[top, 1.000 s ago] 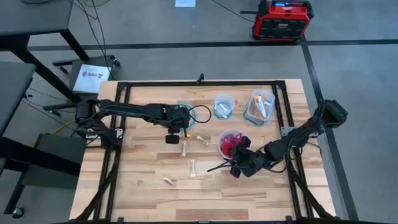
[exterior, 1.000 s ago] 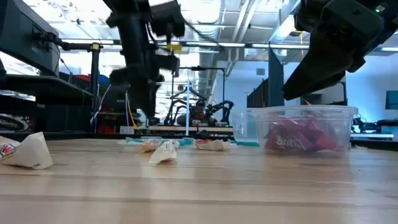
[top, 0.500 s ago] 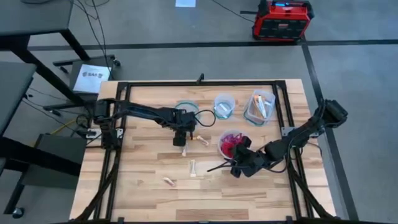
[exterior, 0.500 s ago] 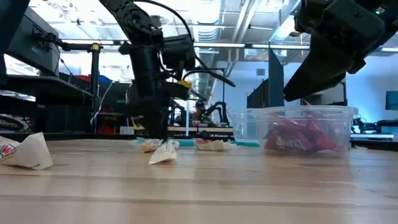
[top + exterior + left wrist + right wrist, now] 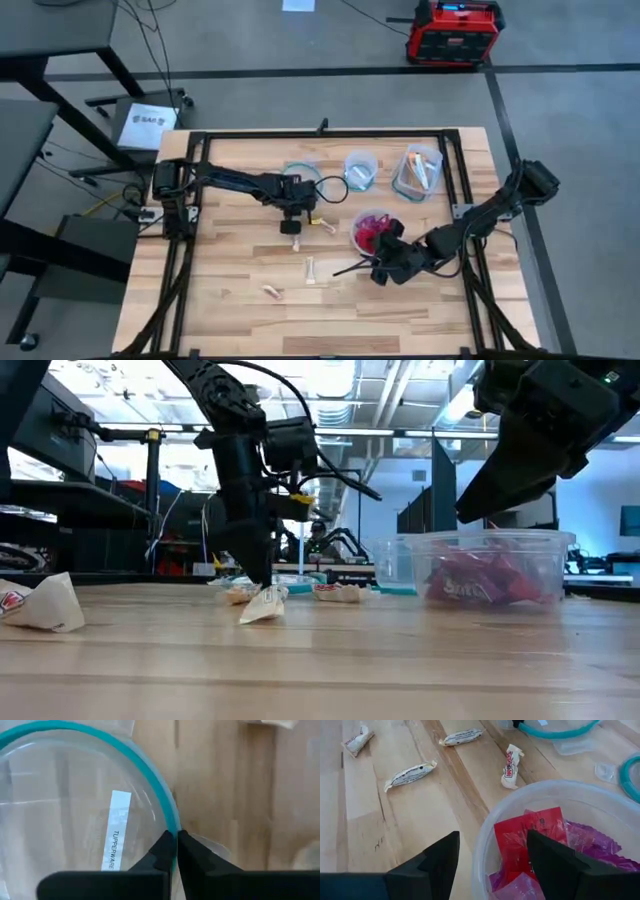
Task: Sort candy
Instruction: Close the big round transparent bin
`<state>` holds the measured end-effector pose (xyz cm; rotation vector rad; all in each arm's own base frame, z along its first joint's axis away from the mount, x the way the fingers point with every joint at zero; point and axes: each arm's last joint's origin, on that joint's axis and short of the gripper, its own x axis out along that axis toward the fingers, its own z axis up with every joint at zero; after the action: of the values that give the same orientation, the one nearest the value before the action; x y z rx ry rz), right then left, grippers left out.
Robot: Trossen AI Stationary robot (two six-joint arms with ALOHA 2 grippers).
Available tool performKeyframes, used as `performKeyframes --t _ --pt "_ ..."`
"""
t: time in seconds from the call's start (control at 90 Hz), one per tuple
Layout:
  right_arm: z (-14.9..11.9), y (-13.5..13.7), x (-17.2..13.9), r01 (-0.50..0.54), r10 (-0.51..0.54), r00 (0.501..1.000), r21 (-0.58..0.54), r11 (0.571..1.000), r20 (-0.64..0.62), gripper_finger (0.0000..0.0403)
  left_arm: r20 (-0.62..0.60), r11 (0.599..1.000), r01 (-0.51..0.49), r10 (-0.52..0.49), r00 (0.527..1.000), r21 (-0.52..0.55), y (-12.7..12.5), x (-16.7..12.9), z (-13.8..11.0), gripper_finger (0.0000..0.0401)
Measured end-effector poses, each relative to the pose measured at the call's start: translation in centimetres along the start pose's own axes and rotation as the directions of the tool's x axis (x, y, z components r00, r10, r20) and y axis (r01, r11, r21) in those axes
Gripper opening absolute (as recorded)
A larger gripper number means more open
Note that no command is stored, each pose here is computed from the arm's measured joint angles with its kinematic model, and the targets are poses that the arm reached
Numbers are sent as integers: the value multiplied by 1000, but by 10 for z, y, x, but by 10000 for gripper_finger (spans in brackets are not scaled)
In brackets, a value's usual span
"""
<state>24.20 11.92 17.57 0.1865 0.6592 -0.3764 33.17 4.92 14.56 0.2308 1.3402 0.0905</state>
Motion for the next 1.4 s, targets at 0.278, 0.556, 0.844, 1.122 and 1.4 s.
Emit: performKeyframes --t 0.278,0.556,0.844,1.122,1.4 --pt "2 1 0 -6 6 1000 -4 1000 8 216 116 1000 -6 7 993 -9 -7 -59 -4 0" --pt "30 15 -9 -40 50 996 -132 990 69 216 365 991 124 -101 925 -41 -12 -127 -13 0" --pt "67 16 -13 76 -5 986 -423 903 167 216 588 889 446 -415 694 101 -20 -188 -31 0" --pt "97 0 -1 121 -22 974 -436 892 225 216 589 648 661 -719 369 378 -39 -228 -41 0" --pt "131 -8 6 -42 243 903 -491 870 354 216 549 583 667 -780 299 465 -58 -235 -37 0"
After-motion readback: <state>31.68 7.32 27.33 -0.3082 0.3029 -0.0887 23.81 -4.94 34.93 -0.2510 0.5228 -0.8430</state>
